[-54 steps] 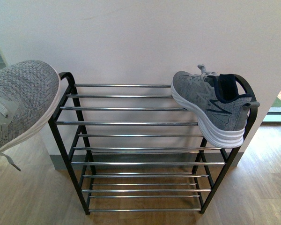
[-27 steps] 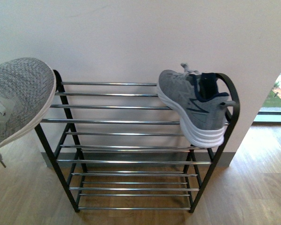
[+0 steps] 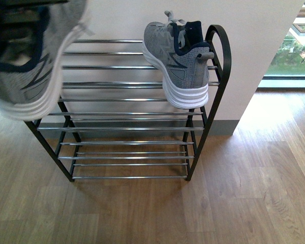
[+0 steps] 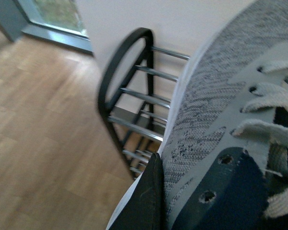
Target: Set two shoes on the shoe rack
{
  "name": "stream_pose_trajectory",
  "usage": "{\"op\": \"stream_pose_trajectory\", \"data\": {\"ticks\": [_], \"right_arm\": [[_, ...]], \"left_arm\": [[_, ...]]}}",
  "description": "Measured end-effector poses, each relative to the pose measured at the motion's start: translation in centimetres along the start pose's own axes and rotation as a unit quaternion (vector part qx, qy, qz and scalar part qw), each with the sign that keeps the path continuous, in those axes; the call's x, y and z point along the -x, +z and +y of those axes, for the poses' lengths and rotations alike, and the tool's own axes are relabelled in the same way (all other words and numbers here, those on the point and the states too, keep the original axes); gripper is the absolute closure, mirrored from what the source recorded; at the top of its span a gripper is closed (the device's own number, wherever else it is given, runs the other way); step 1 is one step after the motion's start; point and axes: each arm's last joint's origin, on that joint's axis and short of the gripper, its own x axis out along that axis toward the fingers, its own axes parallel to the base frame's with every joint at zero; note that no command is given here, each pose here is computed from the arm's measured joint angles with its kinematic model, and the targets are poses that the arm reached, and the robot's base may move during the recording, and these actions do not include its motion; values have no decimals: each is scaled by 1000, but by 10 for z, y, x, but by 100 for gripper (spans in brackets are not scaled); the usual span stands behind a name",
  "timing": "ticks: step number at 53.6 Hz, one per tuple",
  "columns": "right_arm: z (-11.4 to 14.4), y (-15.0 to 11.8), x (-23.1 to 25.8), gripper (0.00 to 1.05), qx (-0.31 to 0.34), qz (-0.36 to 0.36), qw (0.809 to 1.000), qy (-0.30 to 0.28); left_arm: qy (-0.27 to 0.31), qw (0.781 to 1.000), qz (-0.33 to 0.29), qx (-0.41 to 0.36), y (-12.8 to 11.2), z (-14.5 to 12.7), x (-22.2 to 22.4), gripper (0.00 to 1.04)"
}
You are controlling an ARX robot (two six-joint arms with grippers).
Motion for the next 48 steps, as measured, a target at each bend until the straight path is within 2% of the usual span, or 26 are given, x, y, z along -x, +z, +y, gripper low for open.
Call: {"op": "stream_pose_trajectory", "data": {"ticks": [4, 12, 23, 27, 32, 38, 48], "right_arm": [[0, 0, 0, 9, 0, 0, 1000, 0], [0, 0, 0, 9, 0, 0, 1000, 0], [0, 0, 0, 9, 0, 0, 1000, 0], [0, 0, 0, 9, 0, 0, 1000, 0], [0, 0, 0, 9, 0, 0, 1000, 0], [0, 0, 0, 9, 0, 0, 1000, 0], [0, 0, 0, 9, 0, 0, 1000, 0]], "left_arm": [[-18, 999, 39, 24, 15, -28, -26, 103], [2, 992, 107, 72, 34, -77, -71, 103], [7, 983, 145, 116, 47, -113, -88, 103], [-7, 978, 169, 124, 45, -135, -87, 103], [-24, 976, 193, 97, 30, -157, -77, 103], [-10, 976, 210, 58, 16, -162, -75, 103], [8, 974, 227, -11, 1, -153, -94, 103]]}}
